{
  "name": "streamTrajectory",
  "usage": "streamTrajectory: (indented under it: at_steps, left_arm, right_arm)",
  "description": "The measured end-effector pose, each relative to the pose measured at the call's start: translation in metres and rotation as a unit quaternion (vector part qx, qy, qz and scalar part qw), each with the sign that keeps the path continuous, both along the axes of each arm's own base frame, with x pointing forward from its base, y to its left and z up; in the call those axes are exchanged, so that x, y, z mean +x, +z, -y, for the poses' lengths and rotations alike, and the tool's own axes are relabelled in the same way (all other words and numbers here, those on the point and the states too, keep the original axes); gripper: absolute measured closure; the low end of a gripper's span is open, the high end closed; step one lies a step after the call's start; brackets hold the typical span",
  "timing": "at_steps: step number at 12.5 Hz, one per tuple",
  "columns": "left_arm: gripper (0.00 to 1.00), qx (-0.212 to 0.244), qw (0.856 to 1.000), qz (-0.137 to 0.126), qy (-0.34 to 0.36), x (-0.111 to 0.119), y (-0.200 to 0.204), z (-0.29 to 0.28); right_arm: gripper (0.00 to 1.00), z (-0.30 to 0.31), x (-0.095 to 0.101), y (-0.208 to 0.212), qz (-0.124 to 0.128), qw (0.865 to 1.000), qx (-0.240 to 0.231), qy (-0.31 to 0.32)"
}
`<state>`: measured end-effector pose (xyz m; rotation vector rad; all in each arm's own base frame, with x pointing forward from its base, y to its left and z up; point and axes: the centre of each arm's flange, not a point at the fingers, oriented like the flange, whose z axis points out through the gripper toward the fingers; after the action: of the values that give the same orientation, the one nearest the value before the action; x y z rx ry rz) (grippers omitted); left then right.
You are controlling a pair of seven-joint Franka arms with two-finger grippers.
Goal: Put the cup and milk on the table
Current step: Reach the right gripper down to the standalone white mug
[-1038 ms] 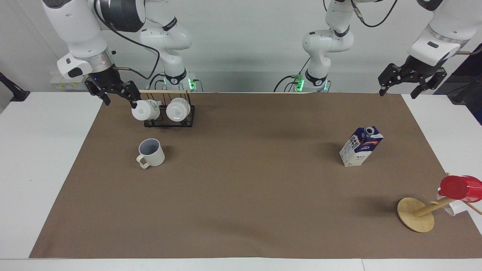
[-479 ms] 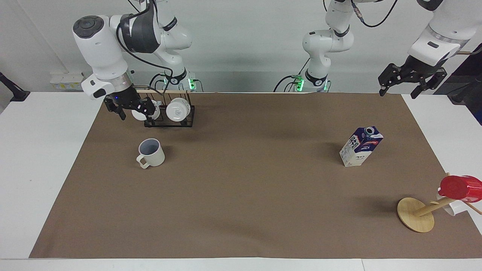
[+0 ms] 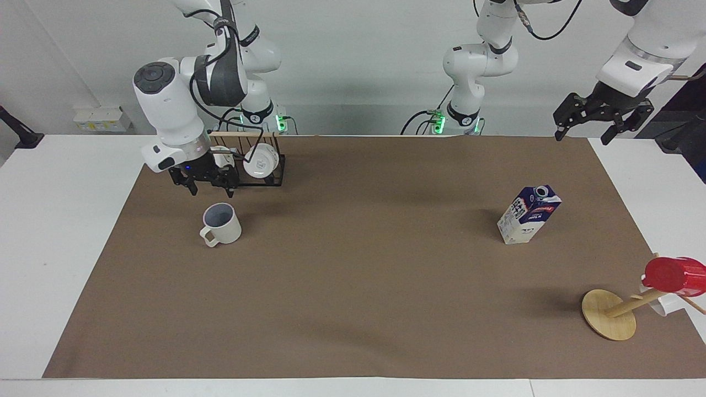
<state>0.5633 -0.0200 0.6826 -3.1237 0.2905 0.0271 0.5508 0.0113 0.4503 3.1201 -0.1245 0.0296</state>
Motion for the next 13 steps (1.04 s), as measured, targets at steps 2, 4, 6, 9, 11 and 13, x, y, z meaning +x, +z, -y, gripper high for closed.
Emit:
streamTrajectory:
  at_steps: [2, 4, 6, 9, 11, 13]
  left_arm:
    - [0.0, 0.0, 1.0, 0.0, 0.0, 0.0, 0.0, 0.0]
    - [0.0, 0.0, 1.0, 0.0, 0.0, 0.0, 0.0, 0.0]
    - [0.0, 0.0, 1.0, 0.0, 0.0, 0.0, 0.0, 0.0]
    - [0.0, 0.0, 1.0, 0.0, 0.0, 0.0, 0.0, 0.0]
    - [0.0, 0.0, 1.0, 0.0, 0.0, 0.0, 0.0, 0.0]
    - [0.0, 0.0, 1.0, 0.0, 0.0, 0.0, 0.0, 0.0]
  right_arm:
    - [0.0, -0.005, -0.001, -0.02, 0.001, 1.0, 0.0, 0.005]
    - [0.0, -0.011, -0.004, -0.036, -0.001, 1.0, 0.0, 0.01]
    - [0.0, -0.013, -0.005, -0.053, 0.003, 1.0, 0.0, 0.013]
    - [0.0, -0.013, -0.005, -0.072, 0.005, 1.0, -0.001, 0.013]
    - [0.0, -0.013, -0.006, -0.084, 0.012, 1.0, -0.001, 0.015]
    - [0.0, -0.013, -0.009, -0.094, 0.007, 1.0, -0.001, 0.023]
